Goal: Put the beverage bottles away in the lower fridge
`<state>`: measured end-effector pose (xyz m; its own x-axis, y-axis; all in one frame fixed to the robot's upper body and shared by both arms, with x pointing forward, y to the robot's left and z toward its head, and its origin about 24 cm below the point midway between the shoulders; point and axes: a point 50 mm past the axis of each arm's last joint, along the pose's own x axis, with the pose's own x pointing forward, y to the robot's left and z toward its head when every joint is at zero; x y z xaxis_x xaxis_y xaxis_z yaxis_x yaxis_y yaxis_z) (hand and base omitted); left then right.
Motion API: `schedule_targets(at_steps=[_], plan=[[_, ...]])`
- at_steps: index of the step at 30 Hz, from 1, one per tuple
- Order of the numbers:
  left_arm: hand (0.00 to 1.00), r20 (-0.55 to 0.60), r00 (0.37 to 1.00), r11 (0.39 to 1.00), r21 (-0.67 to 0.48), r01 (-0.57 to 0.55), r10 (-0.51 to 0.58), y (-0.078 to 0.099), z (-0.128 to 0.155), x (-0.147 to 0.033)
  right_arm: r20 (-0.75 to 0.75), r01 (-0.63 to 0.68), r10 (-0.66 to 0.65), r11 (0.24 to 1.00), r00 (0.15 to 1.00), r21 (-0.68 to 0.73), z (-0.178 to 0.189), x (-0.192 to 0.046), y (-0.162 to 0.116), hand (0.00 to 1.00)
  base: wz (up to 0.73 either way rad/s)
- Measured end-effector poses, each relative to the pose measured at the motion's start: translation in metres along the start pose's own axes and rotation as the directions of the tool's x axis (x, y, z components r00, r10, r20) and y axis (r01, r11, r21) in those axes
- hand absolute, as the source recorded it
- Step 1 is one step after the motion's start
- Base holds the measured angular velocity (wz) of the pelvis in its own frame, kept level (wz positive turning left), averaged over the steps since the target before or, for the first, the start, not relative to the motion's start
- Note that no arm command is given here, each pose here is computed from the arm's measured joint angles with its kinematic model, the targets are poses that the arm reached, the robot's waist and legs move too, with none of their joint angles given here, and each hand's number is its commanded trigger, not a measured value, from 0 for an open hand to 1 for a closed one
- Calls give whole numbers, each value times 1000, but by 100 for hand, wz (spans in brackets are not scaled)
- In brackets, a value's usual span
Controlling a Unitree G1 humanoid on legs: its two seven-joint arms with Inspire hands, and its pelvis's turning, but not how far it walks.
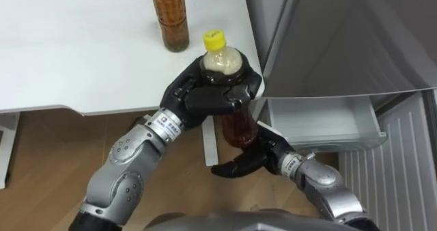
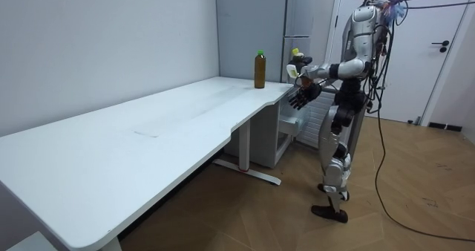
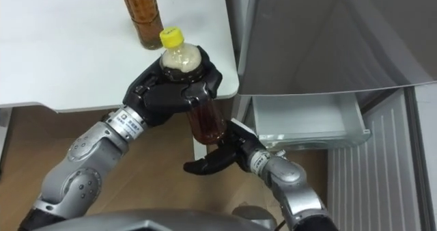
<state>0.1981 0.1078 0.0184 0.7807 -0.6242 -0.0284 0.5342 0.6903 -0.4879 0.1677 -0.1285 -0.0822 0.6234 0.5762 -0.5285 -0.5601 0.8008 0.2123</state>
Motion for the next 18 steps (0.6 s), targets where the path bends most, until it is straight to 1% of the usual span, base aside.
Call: schedule_targets(at_steps=[6,10,15,18], plan=[[100,-26,1000,999,46,-9,11,2,-2,-3,33,-76,76,997,997,-19,9,0,5,0,1],[100,-51,998,992,126,-16,23,4,-2,-5,55,-115,114,993,992,14,10,-1,6,0,0],[100,-76,996,990,135,-29,40,7,-7,-7,94,-162,156,985,983,62,10,-5,8,0,-2],[100,-95,994,988,152,-30,45,9,-10,-8,92,-173,168,983,982,58,9,-9,8,0,-2]])
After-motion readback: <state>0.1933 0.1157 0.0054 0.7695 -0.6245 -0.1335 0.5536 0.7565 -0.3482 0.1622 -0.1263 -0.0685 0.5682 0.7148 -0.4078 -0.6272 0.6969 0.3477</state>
